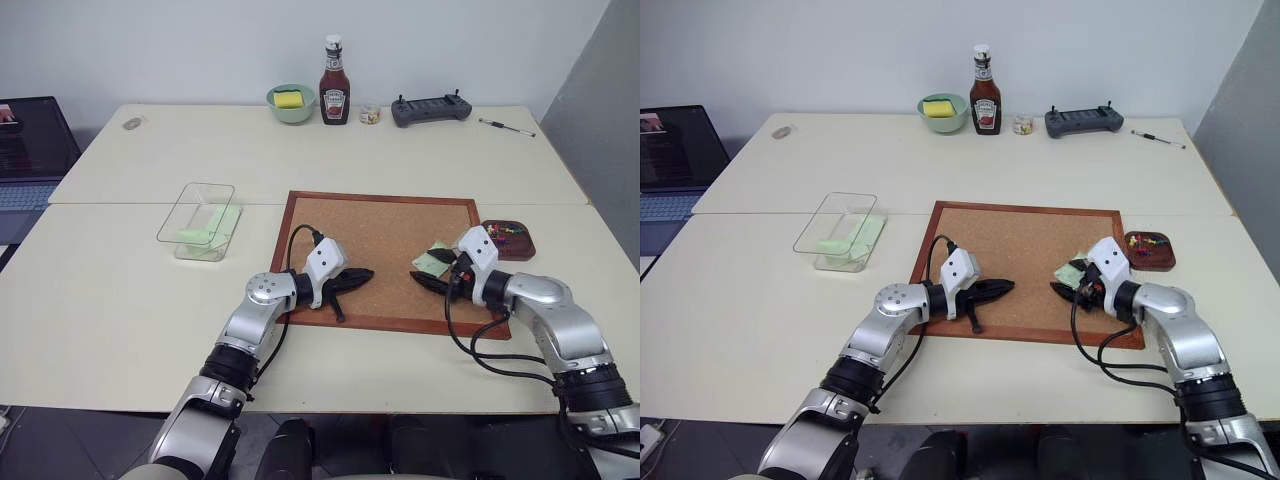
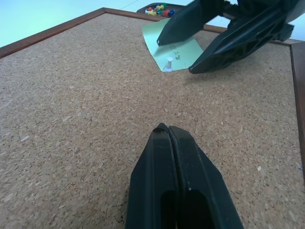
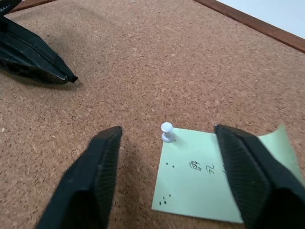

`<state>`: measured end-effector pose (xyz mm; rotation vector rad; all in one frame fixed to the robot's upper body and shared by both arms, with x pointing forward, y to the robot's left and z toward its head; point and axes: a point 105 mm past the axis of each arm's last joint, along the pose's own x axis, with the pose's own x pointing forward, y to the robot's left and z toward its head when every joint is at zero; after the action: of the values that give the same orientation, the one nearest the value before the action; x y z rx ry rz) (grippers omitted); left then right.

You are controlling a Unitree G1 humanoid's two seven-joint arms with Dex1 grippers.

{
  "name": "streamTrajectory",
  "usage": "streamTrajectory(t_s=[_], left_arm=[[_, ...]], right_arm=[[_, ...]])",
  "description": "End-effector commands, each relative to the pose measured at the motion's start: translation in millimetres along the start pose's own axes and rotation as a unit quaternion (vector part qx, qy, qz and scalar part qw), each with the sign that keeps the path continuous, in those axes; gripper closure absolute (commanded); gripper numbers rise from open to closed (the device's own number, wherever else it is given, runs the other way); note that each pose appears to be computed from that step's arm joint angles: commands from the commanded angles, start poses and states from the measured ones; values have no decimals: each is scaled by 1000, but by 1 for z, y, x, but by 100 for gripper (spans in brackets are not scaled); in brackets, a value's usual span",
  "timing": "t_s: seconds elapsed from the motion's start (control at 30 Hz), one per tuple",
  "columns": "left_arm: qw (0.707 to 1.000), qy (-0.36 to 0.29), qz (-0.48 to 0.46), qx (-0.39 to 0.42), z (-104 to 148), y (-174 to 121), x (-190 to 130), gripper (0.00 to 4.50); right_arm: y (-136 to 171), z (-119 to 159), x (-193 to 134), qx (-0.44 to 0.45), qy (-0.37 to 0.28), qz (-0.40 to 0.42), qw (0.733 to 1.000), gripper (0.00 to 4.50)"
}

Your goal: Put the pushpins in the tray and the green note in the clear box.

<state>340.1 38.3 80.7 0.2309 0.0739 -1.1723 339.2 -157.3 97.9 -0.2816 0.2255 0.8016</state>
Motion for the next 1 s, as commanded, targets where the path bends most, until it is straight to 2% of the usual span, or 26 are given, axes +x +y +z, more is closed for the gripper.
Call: streamTrajectory(t_s=[0.03, 0.33, 0.4, 0.57, 1.0], left_arm=[[1000, 15, -7, -12, -10, -6, 1, 450], [1000, 14, -4, -13, -10, -6, 0, 450], [1000, 14, -3, -13, -11, -6, 0, 450], [1000, 14, -2, -13, -10, -5, 0, 450], [1000, 14, -4, -16, -11, -6, 0, 450]], right_arm=[[-2, 13, 4, -26, -20, 2, 999, 228], [-5, 13, 7, -31, -19, -1, 999, 420], [-5, 13, 7, -34, -19, -1, 999, 449], [-6, 17, 6, -39, -25, 1, 999, 449], [6, 54, -1, -44, -76, 36, 995, 449]])
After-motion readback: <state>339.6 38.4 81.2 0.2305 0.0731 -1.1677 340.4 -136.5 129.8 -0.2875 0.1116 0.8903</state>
